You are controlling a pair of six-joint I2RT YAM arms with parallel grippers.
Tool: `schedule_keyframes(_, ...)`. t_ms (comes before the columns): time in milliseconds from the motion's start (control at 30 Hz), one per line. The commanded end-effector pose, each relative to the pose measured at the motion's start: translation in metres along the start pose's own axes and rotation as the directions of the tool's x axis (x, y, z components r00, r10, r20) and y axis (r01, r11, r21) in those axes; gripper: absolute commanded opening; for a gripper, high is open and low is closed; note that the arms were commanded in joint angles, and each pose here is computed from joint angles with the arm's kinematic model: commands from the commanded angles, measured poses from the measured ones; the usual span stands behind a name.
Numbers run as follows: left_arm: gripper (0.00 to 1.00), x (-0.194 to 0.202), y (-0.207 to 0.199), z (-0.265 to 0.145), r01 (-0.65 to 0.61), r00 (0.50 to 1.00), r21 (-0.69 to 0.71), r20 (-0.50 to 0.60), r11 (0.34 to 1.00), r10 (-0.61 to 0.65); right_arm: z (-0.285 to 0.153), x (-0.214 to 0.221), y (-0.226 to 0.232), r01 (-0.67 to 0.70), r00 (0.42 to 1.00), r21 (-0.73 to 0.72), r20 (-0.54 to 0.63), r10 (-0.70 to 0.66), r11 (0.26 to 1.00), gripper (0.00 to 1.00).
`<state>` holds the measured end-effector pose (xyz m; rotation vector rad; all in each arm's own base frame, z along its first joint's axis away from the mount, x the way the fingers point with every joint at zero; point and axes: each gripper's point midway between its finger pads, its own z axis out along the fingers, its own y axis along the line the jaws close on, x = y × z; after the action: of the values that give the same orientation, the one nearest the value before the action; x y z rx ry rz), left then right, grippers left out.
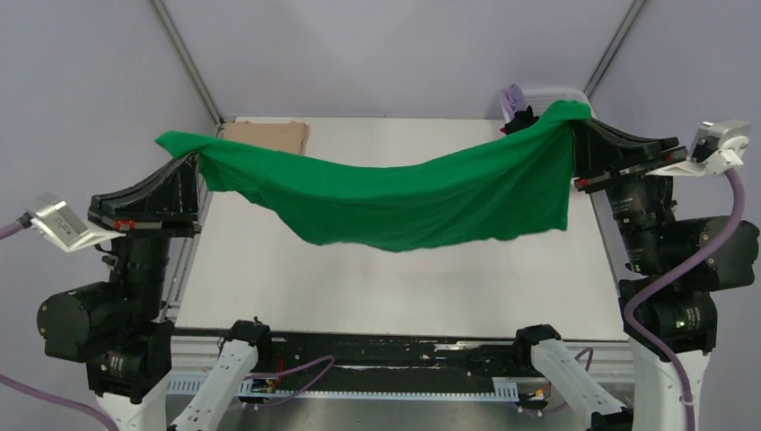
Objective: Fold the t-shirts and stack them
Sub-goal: Flatten out the tshirt
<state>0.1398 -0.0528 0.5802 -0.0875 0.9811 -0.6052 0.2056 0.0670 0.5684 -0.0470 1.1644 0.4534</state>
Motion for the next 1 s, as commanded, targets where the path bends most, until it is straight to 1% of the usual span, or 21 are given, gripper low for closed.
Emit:
schedule_keyframes(0, 0.0, 0.005, 0.0, 0.001, -0.025, 0.999, 0.009, -0.02, 1.0, 0.025, 0.015, -0.006, -0.004, 0.065, 0.998, 0.006, -0.008, -0.065, 0.998, 0.0)
schedule_keyframes(100, 0.0, 0.024, 0.017, 0.006, -0.018, 0.999, -0.047, -0.052, 0.999, 0.015, 0.039, 0.021, -0.023, 0.074, 0.995, 0.066, -0.076, -0.069, 0.995, 0.0)
schedule_keyframes(133, 0.0, 0.038, 0.029, 0.009, -0.02, 0.997, -0.084, -0.076, 0.996, 0.013, 0.046, 0.034, -0.031, 0.077, 0.992, 0.091, -0.104, -0.067, 0.993, 0.0)
schedule_keyframes(233, 0.0, 0.075, 0.066, 0.009, -0.023, 0.992, -0.22, -0.129, 0.975, -0.006, 0.071, 0.09, -0.057, 0.095, 0.975, 0.146, -0.215, -0.062, 0.985, 0.0)
schedule_keyframes(300, 0.0, 0.114, 0.102, 0.003, -0.038, 0.983, -0.348, -0.183, 0.937, -0.029, 0.087, 0.142, -0.072, 0.094, 0.951, 0.155, -0.305, -0.043, 0.983, 0.01)
schedule_keyframes(333, 0.0, 0.147, 0.129, -0.005, -0.059, 0.97, -0.437, -0.236, 0.898, -0.051, 0.094, 0.173, -0.08, 0.094, 0.933, 0.158, -0.359, -0.032, 0.983, 0.01)
schedule_keyframes(367, 0.0, 0.165, 0.144, -0.011, -0.075, 0.962, -0.484, -0.265, 0.872, -0.064, 0.101, 0.208, -0.088, 0.089, 0.912, 0.159, -0.411, -0.016, 0.983, 0.01)
schedule_keyframes(400, 0.0, 0.2, 0.171, -0.026, -0.118, 0.941, -0.571, -0.326, 0.813, -0.092, 0.108, 0.239, -0.096, 0.085, 0.889, 0.163, -0.459, -0.001, 0.983, 0.01)
schedule_keyframes(433, 0.05, 0.219, 0.185, -0.035, -0.144, 0.927, -0.611, -0.359, 0.779, -0.11, 0.113, 0.274, -0.104, 0.08, 0.857, 0.168, -0.515, 0.018, 0.983, 0.02)
schedule_keyframes(467, 0.08, 0.253, 0.21, -0.055, -0.205, 0.894, -0.679, -0.422, 0.705, -0.148, 0.118, 0.306, -0.112, 0.073, 0.824, 0.177, -0.565, 0.04, 0.982, 0.04)
schedule_keyframes(500, 0.12, 0.278, 0.225, -0.075, -0.261, 0.86, -0.708, -0.479, 0.656, -0.175, 0.123, 0.341, -0.12, 0.066, 0.783, 0.19, -0.619, 0.068, 0.979, 0.16)
schedule_keyframes(533, 0.15, 0.295, 0.241, -0.087, -0.309, 0.84, -0.744, -0.506, 0.592, -0.197, 0.127, 0.373, -0.128, 0.06, 0.74, 0.202, -0.667, 0.093, 0.978, 0.4)
schedule_keyframes(567, 0.4, 0.306, 0.249, -0.098, -0.347, 0.816, -0.755, -0.535, 0.557, -0.217, 0.13, 0.398, -0.134, 0.056, 0.704, 0.221, -0.701, 0.119, 0.974, 0.61)
schedule_keyframes(600, 0.81, 0.318, 0.258, -0.104, -0.38, 0.795, -0.766, -0.557, 0.519, -0.241, 0.132, 0.419, -0.142, 0.057, 0.666, 0.258, -0.729, 0.156, 0.964, 0.76)
schedule_keyframes(667, 0.97, 0.325, 0.261, -0.104, -0.412, 0.766, -0.763, -0.586, 0.498, -0.264, 0.133, 0.445, -0.149, 0.051, 0.602, 0.322, -0.765, 0.228, 0.945, 0.94)
schedule_keyframes(700, 0.99, 0.321, 0.258, -0.096, -0.404, 0.767, -0.761, -0.584, 0.507, -0.266, 0.134, 0.445, -0.148, 0.043, 0.598, 0.337, -0.763, 0.246, 0.941, 0.99)
schedule_keyframes(733, 0.99, 0.321, 0.257, -0.094, -0.41, 0.76, -0.752, -0.594, 0.517, -0.262, 0.135, 0.443, -0.145, 0.035, 0.602, 0.342, -0.757, 0.254, 0.939, 1.0)
schedule_keyframes(800, 1.0, 0.318, 0.25, -0.08, -0.382, 0.765, -0.729, -0.595, 0.569, -0.248, 0.132, 0.432, -0.137, 0.025, 0.618, 0.334, -0.746, 0.247, 0.942, 1.0)
schedule_keyframes(867, 1.0, 0.321, 0.239, -0.068, -0.339, 0.761, -0.693, -0.6, 0.636, -0.248, 0.122, 0.422, -0.132, 0.021, 0.629, 0.344, -0.734, 0.255, 0.939, 1.0)
schedule_keyframes(900, 1.0, 0.328, 0.231, -0.061, -0.301, 0.753, -0.667, -0.605, 0.682, -0.26, 0.114, 0.418, -0.129, 0.017, 0.628, 0.35, -0.732, 0.263, 0.937, 1.0)
schedule_keyframes(967, 1.0, 0.342, 0.221, -0.052, -0.252, 0.73, -0.62, -0.626, 0.744, -0.274, 0.093, 0.414, -0.122, -0.006, 0.617, 0.375, -0.728, 0.299, 0.927, 1.0)
